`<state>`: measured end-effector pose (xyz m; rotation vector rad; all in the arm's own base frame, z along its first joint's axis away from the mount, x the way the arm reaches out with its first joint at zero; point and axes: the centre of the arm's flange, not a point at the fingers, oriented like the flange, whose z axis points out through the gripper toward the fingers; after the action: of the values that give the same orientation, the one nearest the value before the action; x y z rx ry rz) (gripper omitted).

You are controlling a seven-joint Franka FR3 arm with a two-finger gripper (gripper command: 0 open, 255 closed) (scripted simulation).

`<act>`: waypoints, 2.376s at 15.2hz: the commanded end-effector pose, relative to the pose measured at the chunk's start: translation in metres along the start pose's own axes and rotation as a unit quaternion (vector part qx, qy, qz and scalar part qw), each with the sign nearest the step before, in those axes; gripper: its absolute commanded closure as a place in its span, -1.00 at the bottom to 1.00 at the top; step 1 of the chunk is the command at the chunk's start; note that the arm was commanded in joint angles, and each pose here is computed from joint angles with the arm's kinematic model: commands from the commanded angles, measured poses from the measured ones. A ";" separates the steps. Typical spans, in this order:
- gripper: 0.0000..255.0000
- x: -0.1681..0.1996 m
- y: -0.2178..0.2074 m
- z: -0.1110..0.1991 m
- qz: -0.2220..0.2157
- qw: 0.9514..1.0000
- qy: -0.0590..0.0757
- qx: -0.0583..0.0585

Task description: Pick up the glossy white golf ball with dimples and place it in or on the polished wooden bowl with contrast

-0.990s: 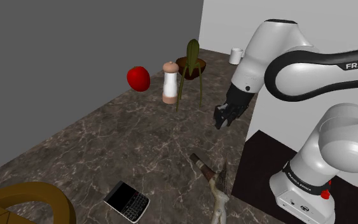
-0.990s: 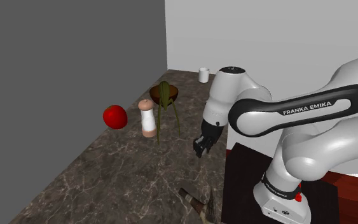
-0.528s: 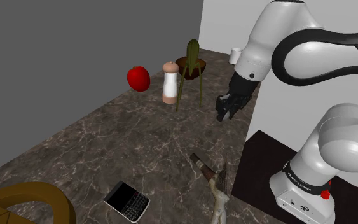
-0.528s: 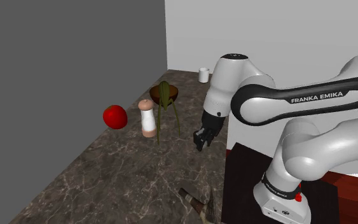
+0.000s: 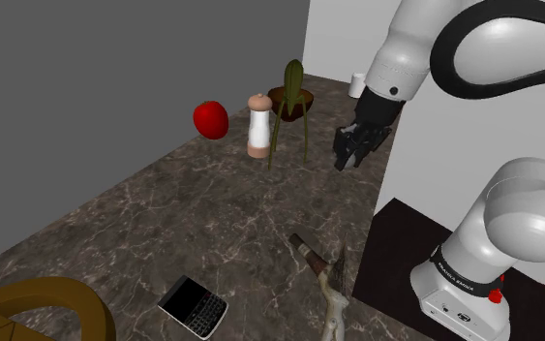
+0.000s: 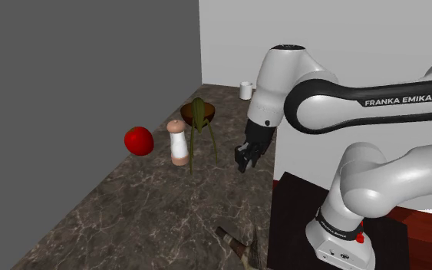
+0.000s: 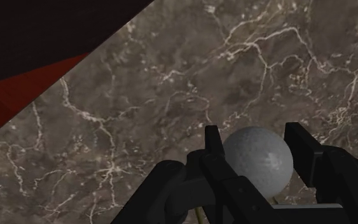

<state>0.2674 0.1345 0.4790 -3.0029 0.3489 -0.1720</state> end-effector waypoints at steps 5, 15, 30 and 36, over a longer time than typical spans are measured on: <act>1.00 0.004 -0.004 -0.031 0.000 1.000 0.000 0.000; 1.00 0.057 0.008 -0.055 0.000 1.000 0.000 0.000; 1.00 0.245 0.067 -0.044 0.000 1.000 0.000 0.000; 1.00 0.321 0.091 -0.040 0.000 1.000 0.000 0.000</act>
<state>0.5411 -0.0245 0.5375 -3.0024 0.3496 -0.1715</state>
